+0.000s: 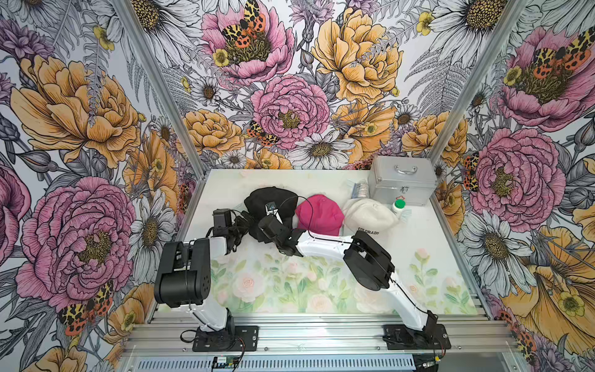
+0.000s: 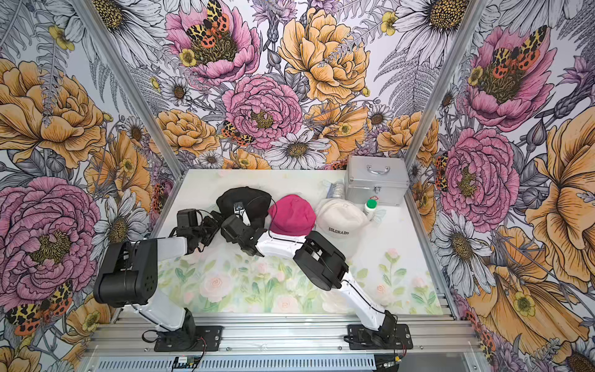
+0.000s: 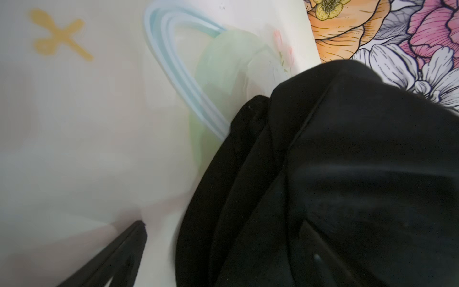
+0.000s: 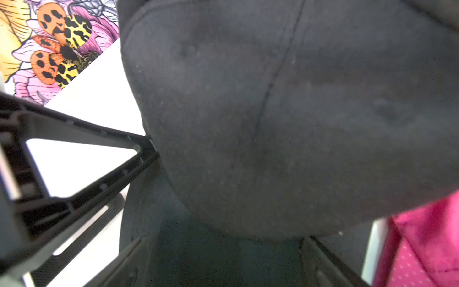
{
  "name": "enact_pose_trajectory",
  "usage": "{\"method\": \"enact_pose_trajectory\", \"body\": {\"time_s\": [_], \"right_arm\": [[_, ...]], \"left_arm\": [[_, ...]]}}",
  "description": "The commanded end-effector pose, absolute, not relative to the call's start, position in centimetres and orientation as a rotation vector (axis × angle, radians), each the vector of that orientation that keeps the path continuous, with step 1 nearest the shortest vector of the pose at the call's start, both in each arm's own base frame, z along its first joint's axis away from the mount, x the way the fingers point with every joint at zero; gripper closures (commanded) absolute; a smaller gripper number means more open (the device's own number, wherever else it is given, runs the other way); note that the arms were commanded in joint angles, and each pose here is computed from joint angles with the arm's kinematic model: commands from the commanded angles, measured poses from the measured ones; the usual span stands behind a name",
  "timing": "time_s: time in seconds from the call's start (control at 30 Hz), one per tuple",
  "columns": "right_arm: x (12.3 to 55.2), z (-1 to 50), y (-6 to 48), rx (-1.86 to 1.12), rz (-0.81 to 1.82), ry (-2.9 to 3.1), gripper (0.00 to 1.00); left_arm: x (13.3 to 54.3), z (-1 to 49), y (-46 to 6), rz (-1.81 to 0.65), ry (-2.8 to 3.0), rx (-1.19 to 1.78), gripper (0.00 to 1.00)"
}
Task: Stack the baseball caps by color
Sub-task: Move the baseball cap to the center of the board.
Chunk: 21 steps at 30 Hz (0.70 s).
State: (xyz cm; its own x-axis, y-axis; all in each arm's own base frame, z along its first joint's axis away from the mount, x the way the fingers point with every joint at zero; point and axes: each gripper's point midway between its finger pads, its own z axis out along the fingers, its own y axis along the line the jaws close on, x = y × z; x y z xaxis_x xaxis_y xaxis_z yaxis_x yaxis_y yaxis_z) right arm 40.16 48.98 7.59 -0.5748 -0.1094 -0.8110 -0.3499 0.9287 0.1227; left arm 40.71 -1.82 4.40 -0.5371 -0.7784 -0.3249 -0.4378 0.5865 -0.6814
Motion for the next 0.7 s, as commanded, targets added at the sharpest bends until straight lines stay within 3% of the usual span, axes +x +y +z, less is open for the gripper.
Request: {"method": "enact_pose_trajectory", "body": {"time_s": [0.0,0.2,0.37,0.67], "right_arm": [[42.1,6.7,47.2,-0.280,0.193,2.190,0.01],[44.6,7.2,46.5,-0.242,0.169,2.172,0.02],[47.0,8.6,46.0,-0.255,0.195,2.155,0.02],[44.8,19.2,46.3,-0.389,0.351,2.051,0.01]], "left_arm": [[42.8,4.1,-2.7,-0.746,2.191,-0.930,0.01],[45.9,2.9,-5.5,-0.818,2.245,-0.857,0.01],[46.8,3.5,-4.2,-0.801,2.199,-0.907,0.01],[44.9,8.8,0.6,-0.770,2.059,-0.915,0.01]]}}
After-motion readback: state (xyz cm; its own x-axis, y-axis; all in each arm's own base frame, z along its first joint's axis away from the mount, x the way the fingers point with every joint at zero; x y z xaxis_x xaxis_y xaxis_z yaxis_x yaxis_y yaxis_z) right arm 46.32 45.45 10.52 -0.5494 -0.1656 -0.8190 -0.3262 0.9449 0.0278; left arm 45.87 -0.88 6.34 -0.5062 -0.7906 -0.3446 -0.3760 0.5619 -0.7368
